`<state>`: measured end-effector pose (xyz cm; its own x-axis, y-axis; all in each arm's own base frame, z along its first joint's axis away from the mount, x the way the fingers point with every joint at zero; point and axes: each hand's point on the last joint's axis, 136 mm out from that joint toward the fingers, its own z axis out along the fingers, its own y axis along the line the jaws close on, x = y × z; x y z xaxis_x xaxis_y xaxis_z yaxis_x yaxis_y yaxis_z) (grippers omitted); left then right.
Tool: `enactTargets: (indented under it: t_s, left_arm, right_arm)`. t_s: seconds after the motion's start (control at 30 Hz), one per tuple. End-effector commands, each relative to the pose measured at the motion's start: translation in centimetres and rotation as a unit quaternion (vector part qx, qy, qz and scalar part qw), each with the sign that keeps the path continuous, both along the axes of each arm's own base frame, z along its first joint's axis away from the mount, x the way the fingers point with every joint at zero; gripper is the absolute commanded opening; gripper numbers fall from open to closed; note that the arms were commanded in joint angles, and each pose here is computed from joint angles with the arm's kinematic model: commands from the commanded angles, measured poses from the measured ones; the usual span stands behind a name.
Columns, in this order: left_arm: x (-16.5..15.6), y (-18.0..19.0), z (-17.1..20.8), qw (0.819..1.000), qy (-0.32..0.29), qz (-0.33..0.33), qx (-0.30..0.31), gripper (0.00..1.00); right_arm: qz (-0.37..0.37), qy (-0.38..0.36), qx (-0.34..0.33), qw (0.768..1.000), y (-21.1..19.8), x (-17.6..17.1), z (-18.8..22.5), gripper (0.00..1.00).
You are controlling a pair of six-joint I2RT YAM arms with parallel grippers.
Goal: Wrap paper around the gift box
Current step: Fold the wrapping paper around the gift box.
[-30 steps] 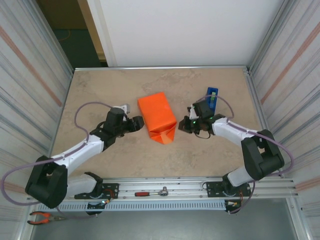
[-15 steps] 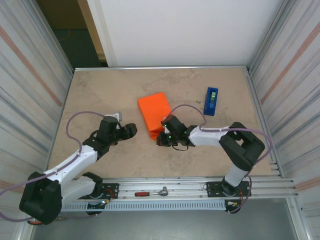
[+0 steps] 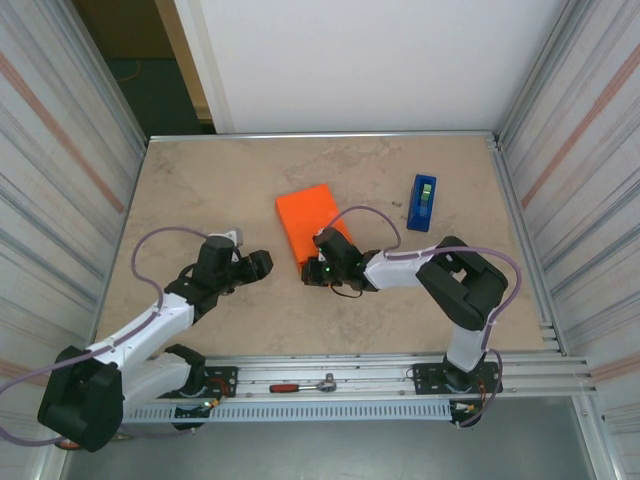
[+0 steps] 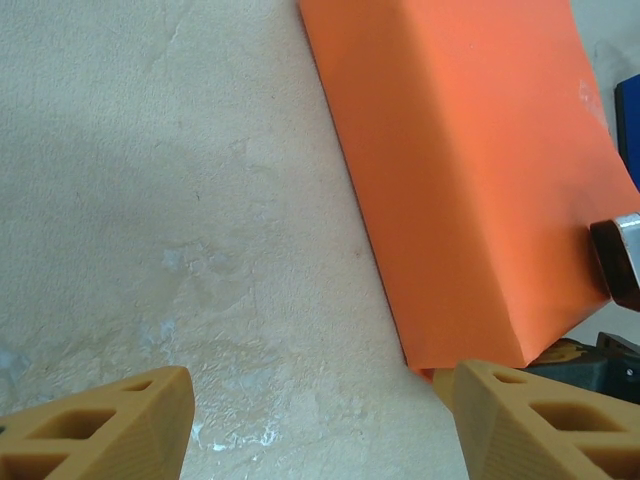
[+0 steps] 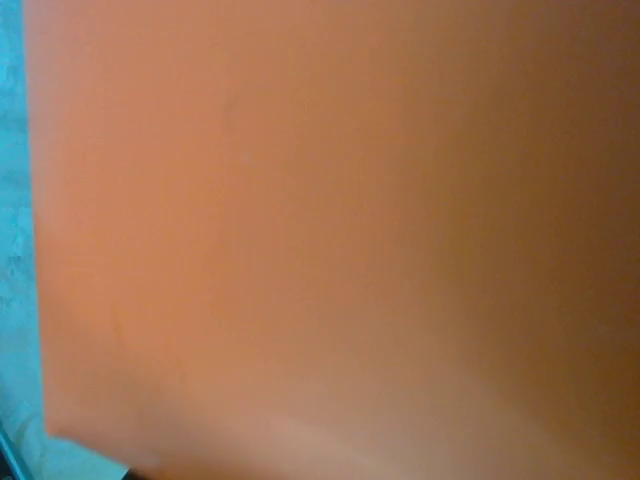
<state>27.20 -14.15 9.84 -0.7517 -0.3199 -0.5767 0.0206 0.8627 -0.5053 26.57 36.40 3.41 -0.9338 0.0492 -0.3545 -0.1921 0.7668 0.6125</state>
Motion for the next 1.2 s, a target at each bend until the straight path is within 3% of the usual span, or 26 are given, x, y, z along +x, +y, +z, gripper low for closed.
enactTargets:
  t_s: [0.0,0.7,1.17]
  left_arm:
    - [-0.2,0.6,-0.1,1.000,-0.004,0.014,-0.001,0.69]
    - [-0.2,0.9,-0.3,1.000,-0.008,0.017,0.001,0.69]
    - [-0.1,0.8,-0.6,1.000,-0.005,0.017,0.001,0.69]
  right_arm:
    - [-0.014,0.026,-0.011,1.000,0.1,-0.4,-1.8,0.00]
    - [-0.017,0.029,-0.023,0.999,-2.2,-2.6,-2.0,0.00]
    - [-0.013,0.050,-0.044,0.998,-2.2,-2.8,-4.7,0.00]
